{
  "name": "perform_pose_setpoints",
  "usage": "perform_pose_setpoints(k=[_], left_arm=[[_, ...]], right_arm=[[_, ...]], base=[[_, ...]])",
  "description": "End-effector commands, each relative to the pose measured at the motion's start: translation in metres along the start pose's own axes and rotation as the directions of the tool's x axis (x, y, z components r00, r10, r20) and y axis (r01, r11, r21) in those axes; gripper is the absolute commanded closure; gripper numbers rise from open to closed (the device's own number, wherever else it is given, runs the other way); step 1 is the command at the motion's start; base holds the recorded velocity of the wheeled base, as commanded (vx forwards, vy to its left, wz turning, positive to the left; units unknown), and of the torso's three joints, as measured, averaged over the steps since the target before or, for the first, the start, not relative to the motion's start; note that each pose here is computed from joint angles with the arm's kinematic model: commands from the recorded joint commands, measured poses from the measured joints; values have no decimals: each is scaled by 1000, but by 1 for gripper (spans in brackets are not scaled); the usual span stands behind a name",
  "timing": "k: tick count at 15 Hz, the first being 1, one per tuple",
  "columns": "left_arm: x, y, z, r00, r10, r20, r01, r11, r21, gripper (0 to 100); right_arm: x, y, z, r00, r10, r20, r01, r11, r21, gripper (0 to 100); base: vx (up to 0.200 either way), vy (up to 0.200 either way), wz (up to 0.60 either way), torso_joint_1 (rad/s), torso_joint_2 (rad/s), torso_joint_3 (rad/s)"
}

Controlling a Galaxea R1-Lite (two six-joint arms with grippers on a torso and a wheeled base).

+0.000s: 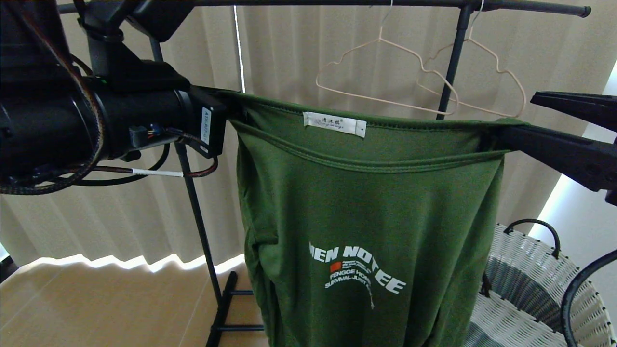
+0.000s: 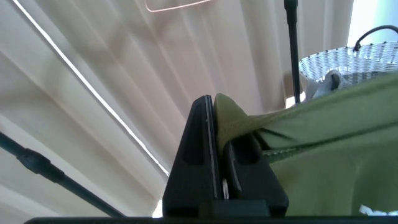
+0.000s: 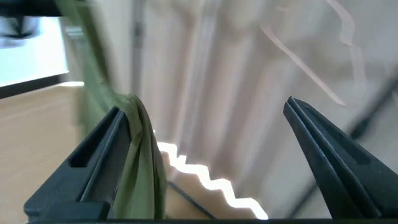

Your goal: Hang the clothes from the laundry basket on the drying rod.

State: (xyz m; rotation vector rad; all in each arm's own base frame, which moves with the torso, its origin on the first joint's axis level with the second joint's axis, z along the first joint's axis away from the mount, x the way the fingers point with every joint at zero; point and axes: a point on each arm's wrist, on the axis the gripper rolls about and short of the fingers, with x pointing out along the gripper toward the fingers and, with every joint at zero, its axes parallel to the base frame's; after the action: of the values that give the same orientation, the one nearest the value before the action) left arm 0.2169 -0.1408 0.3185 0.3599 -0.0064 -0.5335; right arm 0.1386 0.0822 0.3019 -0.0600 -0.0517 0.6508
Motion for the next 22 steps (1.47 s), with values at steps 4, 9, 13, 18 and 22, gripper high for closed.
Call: perform_pose_setpoints(k=[4,9,13,18,22], left_arm=[[10,1,0,1000,10,-4,-10,1000,0,100],[11,9,-7,999,38,-32,-39,999,-4,100],[-1,8,-12,998,37,-45,-37,999,-2,100],[-36,29,-32,987,133,-90,-133,991,13,100],[-55,27,-37,986,144,-86,-144,990,10,100]], right_arm=[[-23,6,-1,990,138,41,-138,990,-9,0],[-22,5,1,990,132,47,-131,991,-12,0],[-23,-23,-7,996,-92,-8,91,992,-82,0],[-35,-49,-25,908,-401,-123,379,910,-167,0],[-41,-48,-38,837,-523,-159,476,841,-259,0]], base=[[0,0,0,0,0,0],[0,0,0,0,0,0],[0,0,0,0,0,0],[0,0,0,0,0,0],[0,0,0,0,0,0]])
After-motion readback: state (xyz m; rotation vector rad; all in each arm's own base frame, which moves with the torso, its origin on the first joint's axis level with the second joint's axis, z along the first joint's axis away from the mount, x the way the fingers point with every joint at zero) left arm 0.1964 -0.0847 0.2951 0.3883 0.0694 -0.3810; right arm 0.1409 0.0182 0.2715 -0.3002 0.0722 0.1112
